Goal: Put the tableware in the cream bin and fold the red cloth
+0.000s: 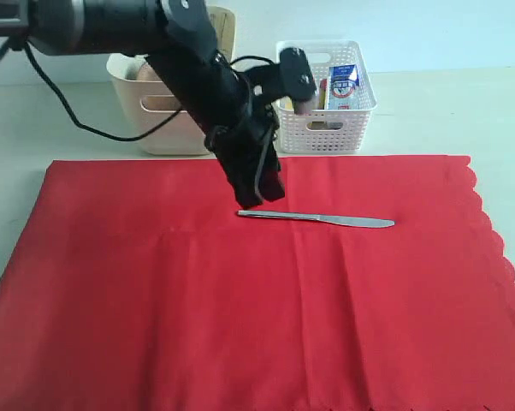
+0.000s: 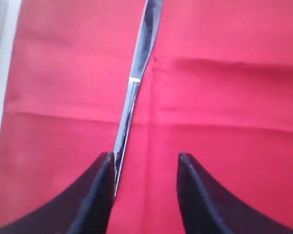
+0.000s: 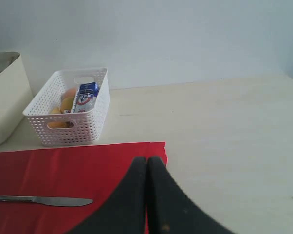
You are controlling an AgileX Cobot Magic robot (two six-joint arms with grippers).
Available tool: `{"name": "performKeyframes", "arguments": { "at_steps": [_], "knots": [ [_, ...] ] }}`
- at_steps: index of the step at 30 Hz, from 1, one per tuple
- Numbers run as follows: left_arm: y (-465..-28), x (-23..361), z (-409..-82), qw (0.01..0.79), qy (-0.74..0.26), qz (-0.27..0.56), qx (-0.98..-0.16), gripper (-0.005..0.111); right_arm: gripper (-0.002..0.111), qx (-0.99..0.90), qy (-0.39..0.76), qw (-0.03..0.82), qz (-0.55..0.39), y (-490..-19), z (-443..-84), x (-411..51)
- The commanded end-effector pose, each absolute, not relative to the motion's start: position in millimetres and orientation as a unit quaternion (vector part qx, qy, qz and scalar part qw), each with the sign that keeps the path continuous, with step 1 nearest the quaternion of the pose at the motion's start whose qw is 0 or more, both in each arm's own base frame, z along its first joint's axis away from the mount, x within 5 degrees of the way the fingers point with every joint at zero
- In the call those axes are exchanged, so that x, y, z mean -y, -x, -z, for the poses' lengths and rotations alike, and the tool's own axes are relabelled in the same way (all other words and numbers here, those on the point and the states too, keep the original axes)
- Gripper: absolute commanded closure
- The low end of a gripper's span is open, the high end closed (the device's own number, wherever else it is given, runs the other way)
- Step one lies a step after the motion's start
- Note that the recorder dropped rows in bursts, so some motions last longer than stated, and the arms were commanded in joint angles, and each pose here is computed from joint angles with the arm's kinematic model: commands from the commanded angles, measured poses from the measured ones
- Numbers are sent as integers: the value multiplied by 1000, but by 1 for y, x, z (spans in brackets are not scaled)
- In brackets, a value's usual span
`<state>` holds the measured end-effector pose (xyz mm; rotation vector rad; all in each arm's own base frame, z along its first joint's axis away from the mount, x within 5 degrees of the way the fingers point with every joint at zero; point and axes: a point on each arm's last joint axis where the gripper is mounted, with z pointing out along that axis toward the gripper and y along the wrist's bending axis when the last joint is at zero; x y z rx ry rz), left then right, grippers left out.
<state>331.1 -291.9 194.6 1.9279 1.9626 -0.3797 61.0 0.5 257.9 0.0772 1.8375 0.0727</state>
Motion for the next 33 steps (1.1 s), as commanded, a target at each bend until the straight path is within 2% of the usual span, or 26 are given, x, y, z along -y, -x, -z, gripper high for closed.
{"name": "performKeyframes", "arguments": {
  "at_steps": [1,9,19,24,30,33],
  "knots": [
    [-324,310,-181,185,-699,105,-683,65,108,-789,-32,613,-30,-62,-259,0],
    [-321,318,-153,156,-715,84,-676,64,108,-787,-32,615,-30,-62,-260,0],
    [-336,323,-133,173,-700,74,-689,64,108,-784,-32,619,-30,-62,-261,0],
    [-355,322,-129,189,-659,90,-722,64,108,-784,-32,620,-30,-62,-261,0],
    [-360,312,-118,147,-633,132,-748,64,108,-784,-31,620,-30,-62,-261,0],
    [-363,309,-119,150,-630,141,-749,64,108,-780,-31,625,-30,-62,-262,0]
  ]
}}
